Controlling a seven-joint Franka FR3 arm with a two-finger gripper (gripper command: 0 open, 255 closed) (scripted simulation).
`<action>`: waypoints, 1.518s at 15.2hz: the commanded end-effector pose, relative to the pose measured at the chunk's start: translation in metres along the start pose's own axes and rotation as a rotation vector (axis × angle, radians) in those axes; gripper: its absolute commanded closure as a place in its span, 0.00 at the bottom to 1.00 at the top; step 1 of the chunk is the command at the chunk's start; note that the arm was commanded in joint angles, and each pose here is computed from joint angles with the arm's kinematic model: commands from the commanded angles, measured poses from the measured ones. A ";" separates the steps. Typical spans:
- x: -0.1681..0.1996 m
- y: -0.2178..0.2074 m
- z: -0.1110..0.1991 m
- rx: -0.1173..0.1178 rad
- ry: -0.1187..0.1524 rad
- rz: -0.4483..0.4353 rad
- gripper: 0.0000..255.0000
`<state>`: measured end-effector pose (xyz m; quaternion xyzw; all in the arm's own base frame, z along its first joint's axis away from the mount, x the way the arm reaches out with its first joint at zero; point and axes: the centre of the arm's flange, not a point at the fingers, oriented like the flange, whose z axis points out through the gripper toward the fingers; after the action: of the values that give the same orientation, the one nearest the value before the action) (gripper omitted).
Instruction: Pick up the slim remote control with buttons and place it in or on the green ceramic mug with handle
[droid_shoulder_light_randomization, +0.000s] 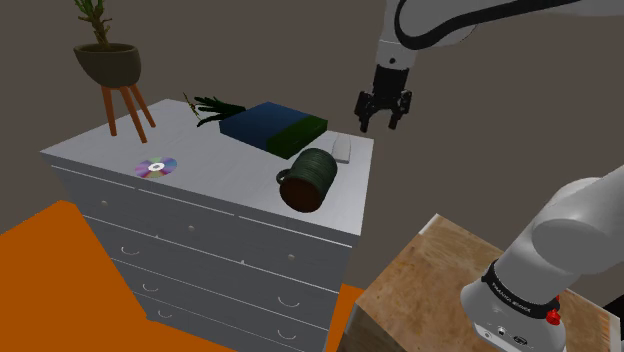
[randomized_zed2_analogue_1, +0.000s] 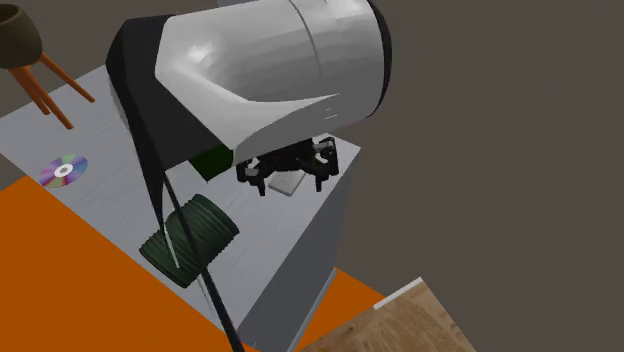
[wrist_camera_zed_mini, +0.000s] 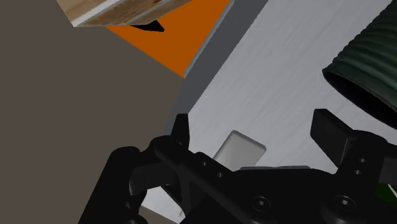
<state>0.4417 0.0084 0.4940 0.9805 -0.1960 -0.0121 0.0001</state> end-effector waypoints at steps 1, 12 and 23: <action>0.023 -0.005 0.014 0.001 0.002 0.063 0.00; 0.146 0.004 0.087 0.004 0.009 0.397 0.00; 0.204 0.022 0.148 0.005 0.012 0.557 0.00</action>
<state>0.6168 -0.0900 0.3465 0.8890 -0.4579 -0.0056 0.0022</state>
